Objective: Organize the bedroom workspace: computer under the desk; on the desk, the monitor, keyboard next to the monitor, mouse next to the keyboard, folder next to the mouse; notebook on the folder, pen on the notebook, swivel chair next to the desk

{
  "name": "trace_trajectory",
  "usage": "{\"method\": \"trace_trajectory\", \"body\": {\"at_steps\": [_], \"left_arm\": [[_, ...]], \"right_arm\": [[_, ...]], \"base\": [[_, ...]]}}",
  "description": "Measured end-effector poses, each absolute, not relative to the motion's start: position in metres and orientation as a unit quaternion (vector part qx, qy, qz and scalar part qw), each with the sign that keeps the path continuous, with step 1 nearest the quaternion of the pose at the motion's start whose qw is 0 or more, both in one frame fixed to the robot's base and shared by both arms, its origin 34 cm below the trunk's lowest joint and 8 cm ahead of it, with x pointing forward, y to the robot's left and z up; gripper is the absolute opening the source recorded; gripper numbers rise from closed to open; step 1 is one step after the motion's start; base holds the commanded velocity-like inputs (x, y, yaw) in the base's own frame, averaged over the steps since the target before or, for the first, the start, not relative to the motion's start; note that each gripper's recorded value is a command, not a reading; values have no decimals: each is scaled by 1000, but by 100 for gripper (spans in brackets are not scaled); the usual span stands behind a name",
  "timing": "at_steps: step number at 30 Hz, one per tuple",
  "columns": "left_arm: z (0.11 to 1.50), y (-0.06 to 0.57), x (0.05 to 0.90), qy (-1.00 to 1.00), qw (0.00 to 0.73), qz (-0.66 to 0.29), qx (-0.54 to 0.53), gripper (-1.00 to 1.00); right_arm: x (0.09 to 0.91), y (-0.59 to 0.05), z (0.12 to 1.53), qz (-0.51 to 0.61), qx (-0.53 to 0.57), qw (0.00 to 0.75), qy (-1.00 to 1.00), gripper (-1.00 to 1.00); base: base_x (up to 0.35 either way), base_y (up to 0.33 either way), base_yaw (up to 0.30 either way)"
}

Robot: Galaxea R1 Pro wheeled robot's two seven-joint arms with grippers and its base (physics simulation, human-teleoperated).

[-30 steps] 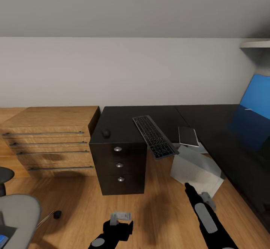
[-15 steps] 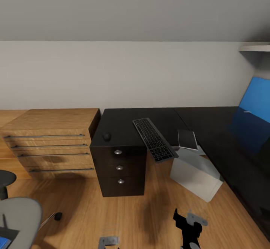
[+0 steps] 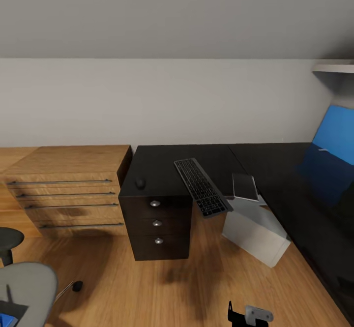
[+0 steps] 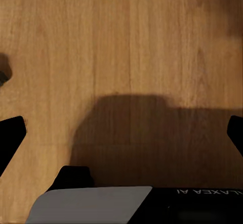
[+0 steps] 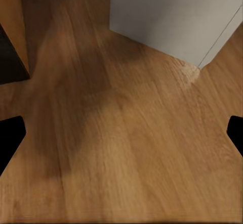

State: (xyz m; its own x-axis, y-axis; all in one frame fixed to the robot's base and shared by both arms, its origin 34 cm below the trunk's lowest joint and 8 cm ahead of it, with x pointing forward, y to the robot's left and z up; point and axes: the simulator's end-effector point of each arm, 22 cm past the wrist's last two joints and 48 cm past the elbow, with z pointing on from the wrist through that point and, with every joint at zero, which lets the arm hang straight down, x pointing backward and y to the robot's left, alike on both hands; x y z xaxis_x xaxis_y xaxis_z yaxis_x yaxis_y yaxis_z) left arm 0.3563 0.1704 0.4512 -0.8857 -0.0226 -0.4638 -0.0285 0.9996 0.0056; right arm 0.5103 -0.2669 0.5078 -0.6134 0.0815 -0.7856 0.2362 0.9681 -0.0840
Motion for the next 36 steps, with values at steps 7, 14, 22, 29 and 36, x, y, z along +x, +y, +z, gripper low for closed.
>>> {"method": "trace_trajectory", "body": {"at_steps": [7, 14, 22, 29, 36], "left_arm": [[461, 176, 351, 972, 234, 12, -14, 100], [473, 179, 354, 971, 237, 14, -16, 100], [492, 177, 365, 969, 247, 10, -20, 100], [500, 195, 363, 969, 244, 22, -22, 100], [507, 205, 357, 971, 235, 29, -34, 100]], "right_arm": [[510, -271, 520, -92, 88, 430, 894, 100], [516, -273, 535, -92, 83, 437, 891, 100], [526, -312, 557, -117, 79, 450, 882, 100], [524, -312, 565, -117, 78, 446, 884, 100], [521, -312, 573, -118, 78, 443, 885, 100]], "base": [[0, 0, 0], [-87, 0, 0], [-214, 0, 28], [-30, 0, 109], [-5, 0, 151]]}}
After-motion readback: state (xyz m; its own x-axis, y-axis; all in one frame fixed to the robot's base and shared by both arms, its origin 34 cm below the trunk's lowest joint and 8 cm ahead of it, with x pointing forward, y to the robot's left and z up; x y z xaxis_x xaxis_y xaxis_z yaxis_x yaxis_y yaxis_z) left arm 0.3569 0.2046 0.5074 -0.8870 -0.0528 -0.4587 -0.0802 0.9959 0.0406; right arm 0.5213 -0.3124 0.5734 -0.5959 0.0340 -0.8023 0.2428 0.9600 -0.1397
